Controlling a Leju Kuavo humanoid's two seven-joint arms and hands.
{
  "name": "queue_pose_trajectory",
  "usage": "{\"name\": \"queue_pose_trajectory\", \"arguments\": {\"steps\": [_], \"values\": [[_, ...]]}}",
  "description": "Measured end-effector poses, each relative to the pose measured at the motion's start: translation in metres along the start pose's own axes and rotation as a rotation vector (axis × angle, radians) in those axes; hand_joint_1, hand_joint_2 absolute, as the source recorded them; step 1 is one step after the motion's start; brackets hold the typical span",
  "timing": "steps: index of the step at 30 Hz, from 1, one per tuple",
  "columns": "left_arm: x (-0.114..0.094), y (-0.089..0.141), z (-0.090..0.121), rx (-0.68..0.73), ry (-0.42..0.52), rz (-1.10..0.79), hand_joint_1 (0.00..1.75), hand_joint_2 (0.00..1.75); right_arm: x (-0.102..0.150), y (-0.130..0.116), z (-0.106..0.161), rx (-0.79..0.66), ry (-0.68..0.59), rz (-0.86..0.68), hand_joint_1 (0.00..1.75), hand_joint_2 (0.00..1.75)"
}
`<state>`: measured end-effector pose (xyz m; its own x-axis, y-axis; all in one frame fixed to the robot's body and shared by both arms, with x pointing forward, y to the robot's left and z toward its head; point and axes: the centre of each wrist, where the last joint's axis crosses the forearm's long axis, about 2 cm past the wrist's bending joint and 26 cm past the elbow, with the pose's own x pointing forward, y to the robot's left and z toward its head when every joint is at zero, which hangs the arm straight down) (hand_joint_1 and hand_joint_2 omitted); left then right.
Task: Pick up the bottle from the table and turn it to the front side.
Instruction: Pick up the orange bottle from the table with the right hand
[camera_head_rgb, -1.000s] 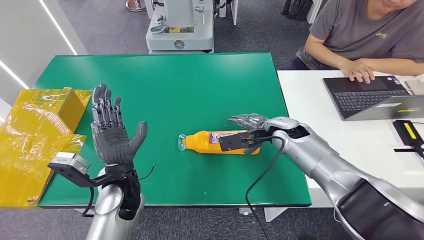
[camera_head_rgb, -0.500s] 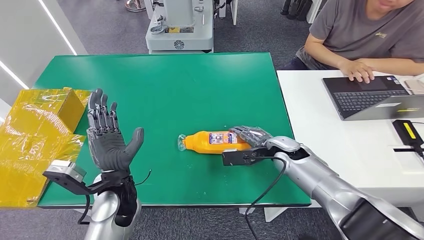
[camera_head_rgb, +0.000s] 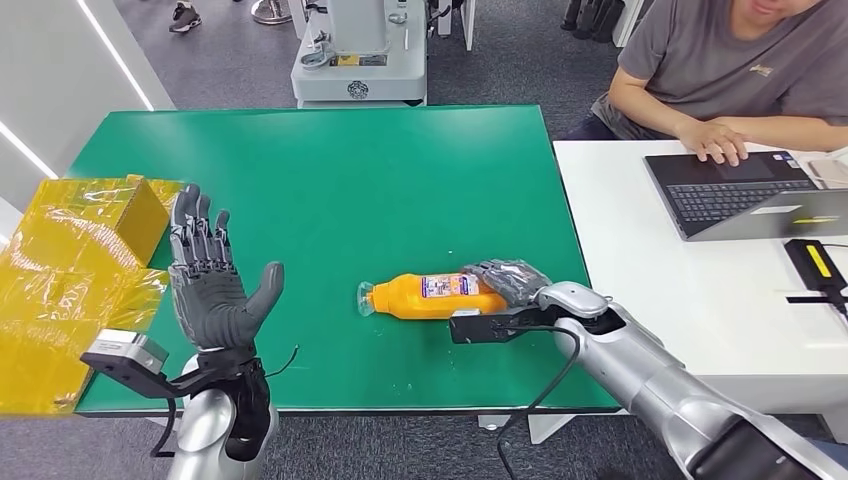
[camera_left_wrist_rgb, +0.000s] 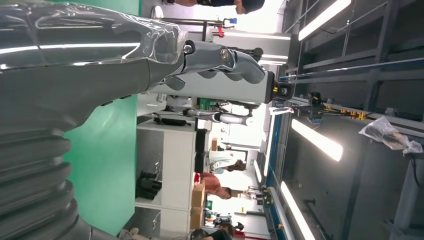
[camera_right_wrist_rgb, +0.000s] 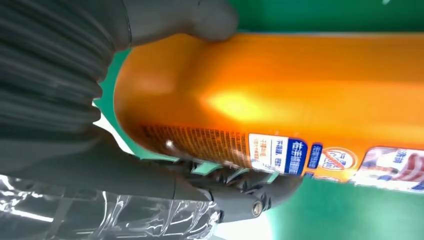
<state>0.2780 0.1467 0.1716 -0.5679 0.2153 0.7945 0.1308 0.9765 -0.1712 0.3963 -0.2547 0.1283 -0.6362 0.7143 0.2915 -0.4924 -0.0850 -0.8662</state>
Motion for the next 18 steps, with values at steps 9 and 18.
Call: {"name": "queue_pose_trajectory", "arguments": {"steps": [9, 18], "values": [[0.002, 0.001, 0.002, 0.010, -0.007, -0.010, 0.00, 1.75, 0.006, -0.002, -0.005, -0.038, -0.019, 0.023, 1.75, 1.75], [0.003, 0.005, 0.007, 0.034, -0.014, -0.021, 0.00, 1.75, 0.020, -0.007, -0.008, -0.202, -0.062, 0.022, 1.75, 1.75]]}}
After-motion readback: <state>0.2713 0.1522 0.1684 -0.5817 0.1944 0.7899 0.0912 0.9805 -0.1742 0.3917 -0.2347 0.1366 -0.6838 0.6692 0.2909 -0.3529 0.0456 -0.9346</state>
